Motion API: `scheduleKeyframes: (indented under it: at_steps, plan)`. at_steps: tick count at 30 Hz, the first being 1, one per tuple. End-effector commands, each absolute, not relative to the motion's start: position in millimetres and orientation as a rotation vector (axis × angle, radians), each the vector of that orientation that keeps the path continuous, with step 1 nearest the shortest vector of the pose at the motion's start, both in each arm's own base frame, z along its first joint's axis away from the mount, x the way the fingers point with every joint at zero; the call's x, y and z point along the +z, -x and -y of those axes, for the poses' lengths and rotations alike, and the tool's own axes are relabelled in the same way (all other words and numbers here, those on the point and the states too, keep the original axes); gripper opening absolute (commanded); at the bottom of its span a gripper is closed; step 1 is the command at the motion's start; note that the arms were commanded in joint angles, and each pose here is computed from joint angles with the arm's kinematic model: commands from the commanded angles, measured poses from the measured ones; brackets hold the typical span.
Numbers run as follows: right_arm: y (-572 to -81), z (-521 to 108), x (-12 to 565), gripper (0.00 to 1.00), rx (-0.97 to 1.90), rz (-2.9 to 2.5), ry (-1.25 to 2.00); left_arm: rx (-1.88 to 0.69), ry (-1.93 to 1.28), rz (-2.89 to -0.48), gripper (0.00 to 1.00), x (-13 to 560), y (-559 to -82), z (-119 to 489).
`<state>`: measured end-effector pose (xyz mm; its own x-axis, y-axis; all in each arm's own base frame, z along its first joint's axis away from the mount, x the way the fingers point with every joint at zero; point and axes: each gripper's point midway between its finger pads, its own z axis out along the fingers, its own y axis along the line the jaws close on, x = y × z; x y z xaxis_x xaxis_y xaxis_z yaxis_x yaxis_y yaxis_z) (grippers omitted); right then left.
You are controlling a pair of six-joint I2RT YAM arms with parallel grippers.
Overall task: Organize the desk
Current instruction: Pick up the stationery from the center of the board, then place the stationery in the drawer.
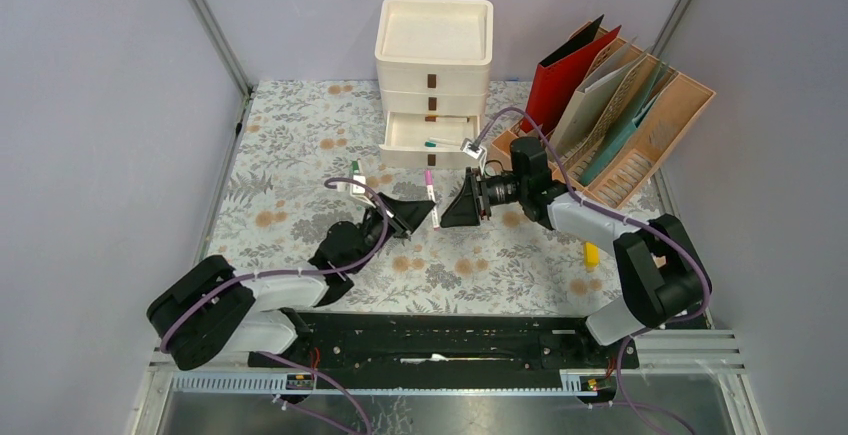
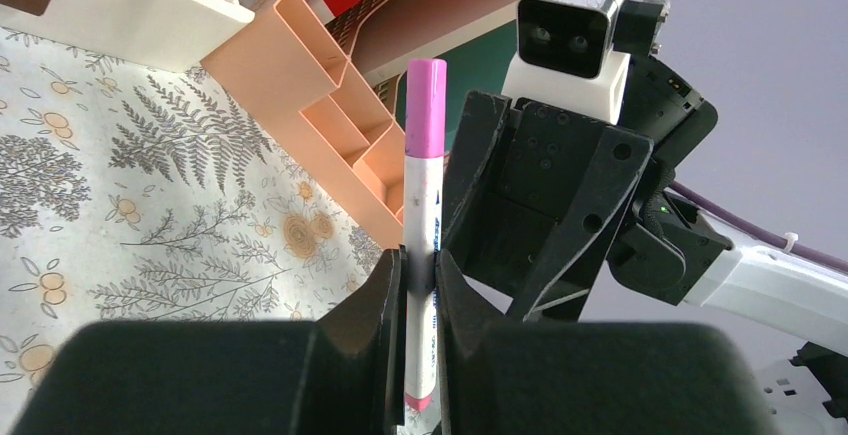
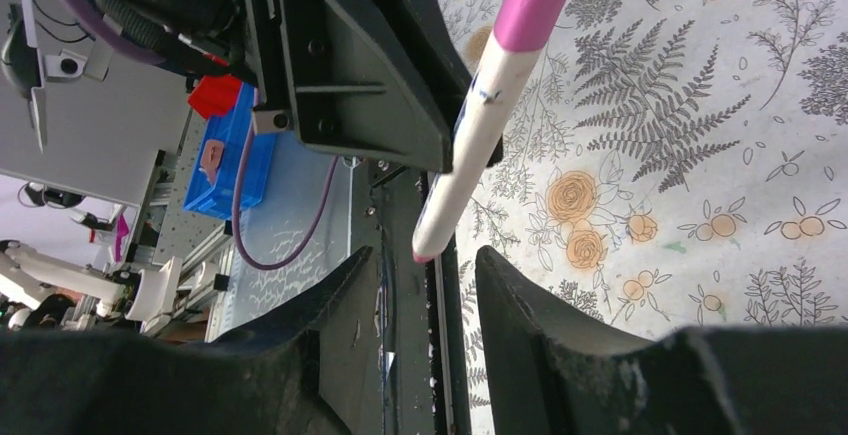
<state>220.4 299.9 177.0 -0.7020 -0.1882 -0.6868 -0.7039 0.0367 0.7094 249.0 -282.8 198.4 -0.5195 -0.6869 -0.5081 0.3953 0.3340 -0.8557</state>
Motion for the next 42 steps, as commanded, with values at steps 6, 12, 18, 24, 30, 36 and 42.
scheduleKeyframes:
  at_steps: [6,12,18,24,30,36,42]
  plan:
    - [-229,-309,178,0.49,1.692,-1.914,0.861,-1.468,0.278,-1.463,0.00,244,-255,304]
    - [-229,-309,179,0.38,1.692,-1.915,0.849,-1.483,0.266,-1.465,0.00,243,-253,311]
    - [-230,-310,180,0.04,1.686,-1.909,0.846,-1.482,0.240,-1.467,0.03,245,-251,312]
    - [-233,-309,178,0.00,1.647,-1.909,0.851,-1.399,0.204,-1.504,0.39,242,-250,305]
    - [-235,-305,169,0.00,1.560,-1.927,0.935,-1.192,0.130,-1.576,0.85,232,-251,280]
    - [-248,-292,158,0.00,1.320,-1.952,1.055,-0.932,0.114,-1.686,0.99,212,-260,229]
    - [-276,-269,151,0.00,0.977,-2.000,1.213,-0.744,0.165,-1.807,0.99,182,-264,181]
